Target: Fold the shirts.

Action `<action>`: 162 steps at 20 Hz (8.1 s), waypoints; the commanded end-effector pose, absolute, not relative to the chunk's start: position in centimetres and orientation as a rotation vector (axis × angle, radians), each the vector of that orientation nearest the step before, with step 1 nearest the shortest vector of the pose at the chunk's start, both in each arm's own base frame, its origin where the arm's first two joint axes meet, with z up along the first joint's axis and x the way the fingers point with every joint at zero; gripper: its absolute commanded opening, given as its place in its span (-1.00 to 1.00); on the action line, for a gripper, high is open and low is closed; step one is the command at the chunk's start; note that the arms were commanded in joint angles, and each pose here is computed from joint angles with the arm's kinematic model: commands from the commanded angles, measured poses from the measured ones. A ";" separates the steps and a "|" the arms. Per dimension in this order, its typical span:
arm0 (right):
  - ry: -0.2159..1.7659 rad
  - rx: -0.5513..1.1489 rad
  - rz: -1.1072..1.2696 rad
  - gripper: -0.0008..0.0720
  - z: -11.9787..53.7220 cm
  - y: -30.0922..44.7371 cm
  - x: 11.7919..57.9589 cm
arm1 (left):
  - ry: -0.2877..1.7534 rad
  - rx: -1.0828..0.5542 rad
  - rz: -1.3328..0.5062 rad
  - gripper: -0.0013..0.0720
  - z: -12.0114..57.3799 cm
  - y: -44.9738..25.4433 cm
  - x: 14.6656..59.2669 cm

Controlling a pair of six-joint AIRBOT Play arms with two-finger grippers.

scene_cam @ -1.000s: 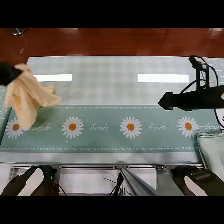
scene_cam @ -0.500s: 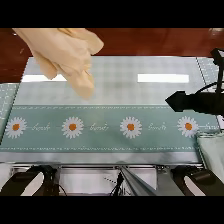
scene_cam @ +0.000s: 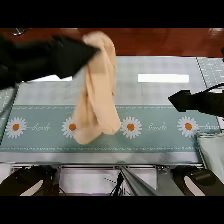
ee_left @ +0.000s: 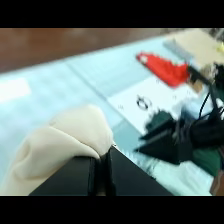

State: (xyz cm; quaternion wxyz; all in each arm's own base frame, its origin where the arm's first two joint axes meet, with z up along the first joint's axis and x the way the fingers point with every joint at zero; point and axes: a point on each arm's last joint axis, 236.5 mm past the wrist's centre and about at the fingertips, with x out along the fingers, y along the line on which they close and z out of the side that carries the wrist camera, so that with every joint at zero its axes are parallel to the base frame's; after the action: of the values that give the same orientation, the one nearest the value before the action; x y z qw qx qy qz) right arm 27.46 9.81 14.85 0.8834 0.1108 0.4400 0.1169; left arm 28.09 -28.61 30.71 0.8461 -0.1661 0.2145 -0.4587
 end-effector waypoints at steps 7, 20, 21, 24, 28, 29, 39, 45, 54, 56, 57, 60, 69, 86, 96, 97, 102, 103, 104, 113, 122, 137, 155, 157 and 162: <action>0.916 0.213 0.188 0.73 14.5 8.6 27.8 | 1.046 -0.308 -0.894 -0.54 5.2 -29.4 21.9; 0.966 0.323 -0.368 0.73 9.3 -10.8 28.9 | 1.302 -0.520 -0.389 0.95 0.5 -10.5 23.1; 1.003 0.354 -0.346 0.73 7.6 -10.3 28.4 | 1.349 -0.623 -0.436 0.95 -1.3 -11.8 21.3; 1.091 0.566 -0.136 0.73 2.2 -3.8 29.0 | 1.310 -0.813 -0.654 0.95 -3.6 -16.8 17.9; 1.129 0.801 0.233 0.73 1.2 7.3 32.0 | 1.137 -0.791 -0.786 0.95 -3.9 -19.5 17.9; 1.117 0.815 0.270 0.73 1.2 8.8 32.8 | 1.127 -0.757 -0.755 0.95 -4.6 -19.5 18.4; 1.262 0.883 0.336 0.73 -4.0 16.1 35.6 | 1.170 -0.571 -0.869 0.94 -7.2 -24.3 17.9; 1.310 0.852 0.432 0.73 -4.1 20.0 38.7 | 1.215 -0.582 -1.010 -0.89 -6.0 -26.5 18.6; 1.487 0.808 0.591 0.73 -7.3 27.1 37.7 | 1.250 -0.625 -1.022 -0.89 -5.5 -26.8 18.1; 1.487 0.784 0.625 0.31 -7.4 27.9 37.5 | 1.254 -0.631 -1.032 -0.89 -5.3 -26.9 17.9; 1.473 0.756 0.666 -0.67 -6.9 28.0 37.5 | 1.255 -0.633 -1.038 -0.89 -5.2 -27.0 17.8; 1.432 0.711 0.739 -0.92 -3.5 26.9 38.4 | 1.258 -0.727 -1.062 -0.89 -3.0 -26.8 18.7; 0.578 0.270 0.712 -0.92 34.2 19.4 43.1 | 0.387 -0.466 -1.031 -0.90 35.0 -21.2 36.2; 0.514 -0.017 0.510 -0.92 39.5 11.1 19.2 | 0.627 -0.109 -0.891 -0.89 36.3 -18.0 20.4; 1.002 0.154 0.446 -0.92 16.5 12.6 31.6 | 0.932 -0.367 -0.810 -0.89 14.6 -23.5 31.2; 1.018 0.160 0.431 -0.92 15.0 12.6 33.4 | 0.929 -0.383 -0.764 -0.89 12.8 -23.3 33.3; 0.968 0.323 0.389 -0.91 10.0 14.5 43.8 | 0.974 -0.415 -0.618 -0.84 4.3 -23.0 40.0; 0.969 0.360 0.388 -0.90 9.3 15.0 45.3 | 0.997 -0.424 -0.601 -0.48 2.9 -23.0 40.4; 0.986 0.404 0.387 -0.36 8.5 15.4 46.6 | 1.014 -0.426 -0.590 0.29 1.8 -22.9 40.6; 1.244 0.507 0.198 0.76 7.2 -2.1 40.8 | 1.507 -0.447 -0.458 0.95 -1.4 -8.0 31.8; 1.140 0.896 0.089 0.74 -3.1 0.6 27.9 | 1.475 -0.870 -0.339 0.95 -8.6 -9.0 26.9; 1.139 0.878 0.143 0.74 -2.5 1.9 26.9 | 1.439 -0.657 -0.505 -0.75 -9.9 -19.4 29.0; 1.376 0.902 0.085 0.73 -9.0 4.5 31.5 | 1.448 -0.643 -0.551 -0.89 -9.2 -20.0 28.6; 1.385 0.870 0.106 0.73 -8.8 5.6 32.8 | 1.446 -0.642 -0.550 -0.89 -9.2 -20.0 28.7; 1.446 0.755 0.216 -0.50 -9.6 9.6 33.9 | 1.436 -0.640 -0.541 -0.89 -9.3 -19.9 29.0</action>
State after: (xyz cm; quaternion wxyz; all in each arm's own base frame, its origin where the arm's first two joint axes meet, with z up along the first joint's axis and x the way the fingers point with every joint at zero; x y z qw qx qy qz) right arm 33.21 7.61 -9.22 0.6814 0.3623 0.6313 0.0771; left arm 28.82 -19.89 -9.33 0.6717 -0.2847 0.6399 -0.2416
